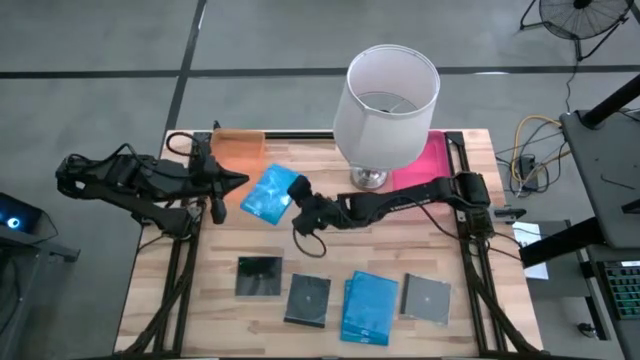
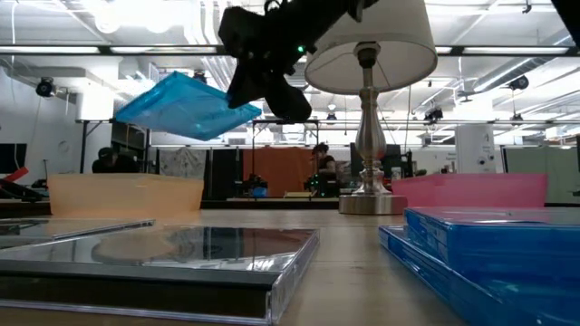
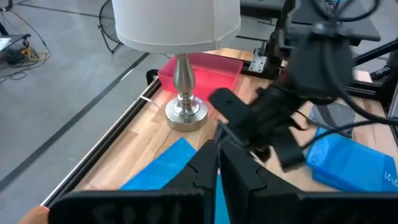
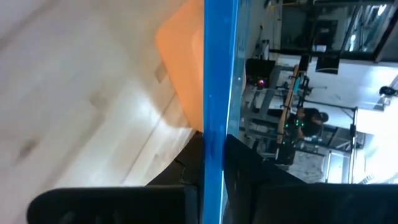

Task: Pick & place jewel cases by type
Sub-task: Put the blue cd case into the orange bin

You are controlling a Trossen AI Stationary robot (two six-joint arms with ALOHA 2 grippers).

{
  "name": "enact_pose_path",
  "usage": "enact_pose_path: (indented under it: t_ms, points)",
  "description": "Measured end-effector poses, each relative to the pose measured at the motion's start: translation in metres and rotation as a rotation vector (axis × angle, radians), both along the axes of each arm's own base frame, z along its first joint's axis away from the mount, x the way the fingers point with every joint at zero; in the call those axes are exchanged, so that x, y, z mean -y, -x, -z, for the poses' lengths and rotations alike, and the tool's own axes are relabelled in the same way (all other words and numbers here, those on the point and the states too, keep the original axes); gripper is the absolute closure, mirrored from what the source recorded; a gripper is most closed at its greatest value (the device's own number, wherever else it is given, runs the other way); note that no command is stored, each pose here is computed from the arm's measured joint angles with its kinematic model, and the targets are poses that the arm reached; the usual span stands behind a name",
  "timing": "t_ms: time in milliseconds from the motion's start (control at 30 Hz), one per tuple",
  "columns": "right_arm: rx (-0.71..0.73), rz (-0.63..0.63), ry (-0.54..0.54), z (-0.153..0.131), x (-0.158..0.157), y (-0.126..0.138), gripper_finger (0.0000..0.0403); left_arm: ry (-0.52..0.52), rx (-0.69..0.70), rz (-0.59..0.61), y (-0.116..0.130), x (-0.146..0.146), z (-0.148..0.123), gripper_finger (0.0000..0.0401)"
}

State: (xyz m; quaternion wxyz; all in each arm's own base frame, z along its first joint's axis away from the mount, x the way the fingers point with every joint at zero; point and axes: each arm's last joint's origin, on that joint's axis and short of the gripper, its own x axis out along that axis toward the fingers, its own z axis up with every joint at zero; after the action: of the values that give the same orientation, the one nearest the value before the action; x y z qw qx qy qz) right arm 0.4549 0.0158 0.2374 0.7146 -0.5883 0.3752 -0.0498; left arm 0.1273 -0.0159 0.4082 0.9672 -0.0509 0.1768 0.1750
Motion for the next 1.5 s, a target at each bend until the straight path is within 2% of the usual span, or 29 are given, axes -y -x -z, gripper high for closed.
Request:
enact_pose_path:
  t_ms: [200, 333, 567, 733, 900, 1100, 1333, 1500]
  points:
    - [-0.004, -0.045, -0.015, -0.001, 0.027, -0.003, 0.0374, 0.006, 0.004, -0.006, -0.001, 0.0, 0.0, 0.0401]
    - [0.019, -0.13, -0.02, -0.005, 0.047, -0.006, 0.0374, 0.039, 0.018, -0.035, -0.002, 0.0, 0.0, 0.0401]
    - [0.019, -0.176, -0.028, -0.006, 0.081, -0.004, 0.0374, 0.034, 0.028, -0.066, -0.002, -0.001, 0.0, 0.0401]
    - [-0.005, -0.259, -0.003, -0.006, 0.097, -0.002, 0.0374, 0.04, 0.036, -0.087, -0.002, -0.001, -0.001, 0.0401]
    - [0.012, -0.253, -0.006, -0.007, 0.112, 0.0, 0.0374, 0.041, 0.042, -0.106, -0.001, -0.002, -0.001, 0.0401]
    - [0.079, -0.311, -0.011, -0.012, 0.122, -0.001, 0.0374, 0.053, 0.05, -0.12, -0.001, -0.002, -0.001, 0.0401]
    - [0.074, -0.276, 0.002, -0.012, 0.124, 0.0, 0.0374, 0.054, 0.054, -0.134, -0.001, -0.002, -0.001, 0.0401]
    - [0.069, -0.291, -0.011, -0.01, 0.114, -0.002, 0.0374, 0.054, 0.055, -0.139, -0.001, -0.003, -0.001, 0.0401]
